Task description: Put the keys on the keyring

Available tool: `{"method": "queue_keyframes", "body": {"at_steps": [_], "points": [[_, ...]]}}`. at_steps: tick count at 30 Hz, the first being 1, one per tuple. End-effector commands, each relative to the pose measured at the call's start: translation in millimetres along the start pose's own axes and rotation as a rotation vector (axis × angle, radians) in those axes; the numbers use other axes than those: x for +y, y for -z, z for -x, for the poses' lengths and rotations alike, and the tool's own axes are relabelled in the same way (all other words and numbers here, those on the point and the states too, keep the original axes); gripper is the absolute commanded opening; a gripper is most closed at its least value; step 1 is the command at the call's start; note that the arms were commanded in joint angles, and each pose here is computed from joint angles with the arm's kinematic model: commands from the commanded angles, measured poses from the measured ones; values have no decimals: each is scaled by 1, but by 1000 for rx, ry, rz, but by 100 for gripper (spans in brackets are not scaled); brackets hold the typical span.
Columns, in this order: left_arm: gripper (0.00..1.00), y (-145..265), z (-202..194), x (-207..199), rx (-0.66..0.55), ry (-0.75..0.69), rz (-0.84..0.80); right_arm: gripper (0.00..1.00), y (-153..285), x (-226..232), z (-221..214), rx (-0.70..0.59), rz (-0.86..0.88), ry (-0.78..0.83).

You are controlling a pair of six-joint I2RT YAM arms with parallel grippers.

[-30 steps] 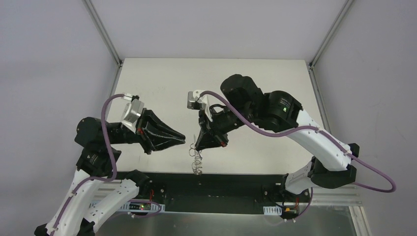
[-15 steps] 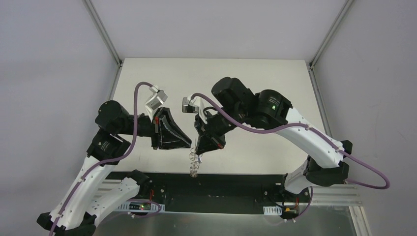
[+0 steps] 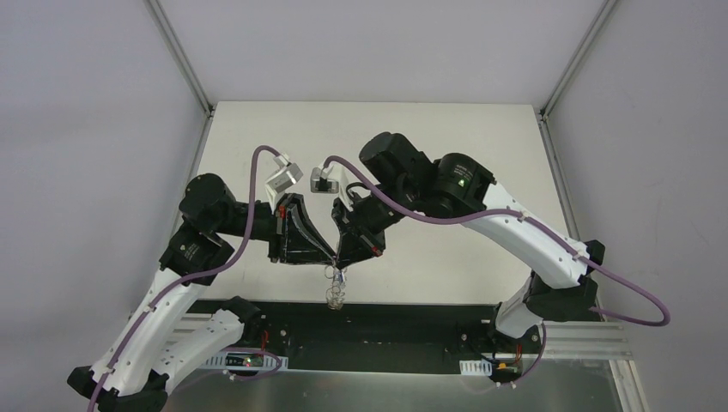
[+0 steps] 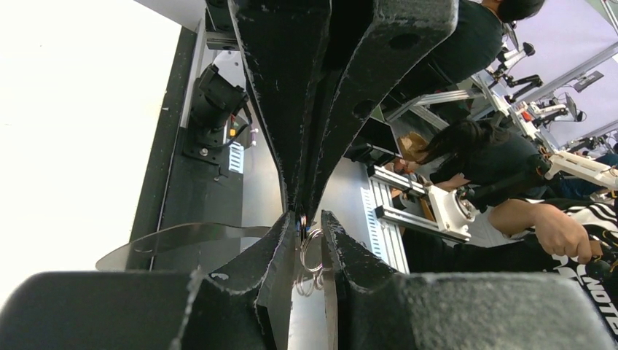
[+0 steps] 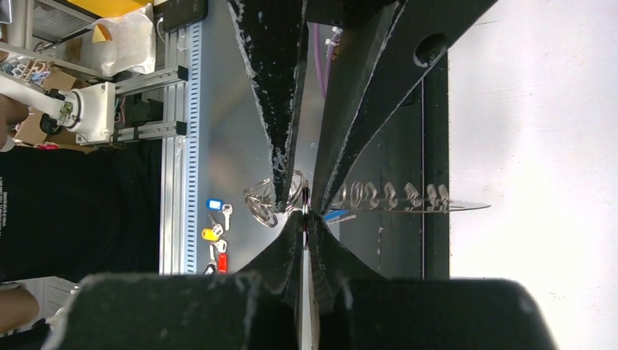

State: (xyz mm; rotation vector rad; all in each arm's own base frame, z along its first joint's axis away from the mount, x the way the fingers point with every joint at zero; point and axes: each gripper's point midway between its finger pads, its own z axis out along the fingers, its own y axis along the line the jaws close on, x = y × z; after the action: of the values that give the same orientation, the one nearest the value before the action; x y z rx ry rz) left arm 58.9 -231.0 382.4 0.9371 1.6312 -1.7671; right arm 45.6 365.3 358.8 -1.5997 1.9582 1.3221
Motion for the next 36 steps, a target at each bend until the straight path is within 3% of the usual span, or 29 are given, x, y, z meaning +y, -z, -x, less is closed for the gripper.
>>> {"method": "queue_keyframes", "body": {"at_steps": [1, 15, 23, 25, 27, 28, 36], "points": [[18, 1, -5, -8, 24, -8, -37, 0, 2, 9, 16, -51, 38, 13], [0, -1, -5, -3, 39, -4, -34, 0, 0, 5, 12, -40, 32, 8], [0, 0, 2, 1, -7, -95, 15, 0, 4, 3, 12, -77, 0, 20], [0, 2, 8, -2, -32, -143, 34, 10, 12, 5, 17, -139, -23, 35], [0, 4, 15, -7, -61, -211, 50, 29, 26, 10, 23, -219, -58, 63], [0, 5, 18, -10, -76, -248, 59, 33, 33, 11, 25, -256, -79, 78], [0, 17, 46, -40, -235, -513, 79, 39, 74, 16, 37, -488, -188, 182]]}}
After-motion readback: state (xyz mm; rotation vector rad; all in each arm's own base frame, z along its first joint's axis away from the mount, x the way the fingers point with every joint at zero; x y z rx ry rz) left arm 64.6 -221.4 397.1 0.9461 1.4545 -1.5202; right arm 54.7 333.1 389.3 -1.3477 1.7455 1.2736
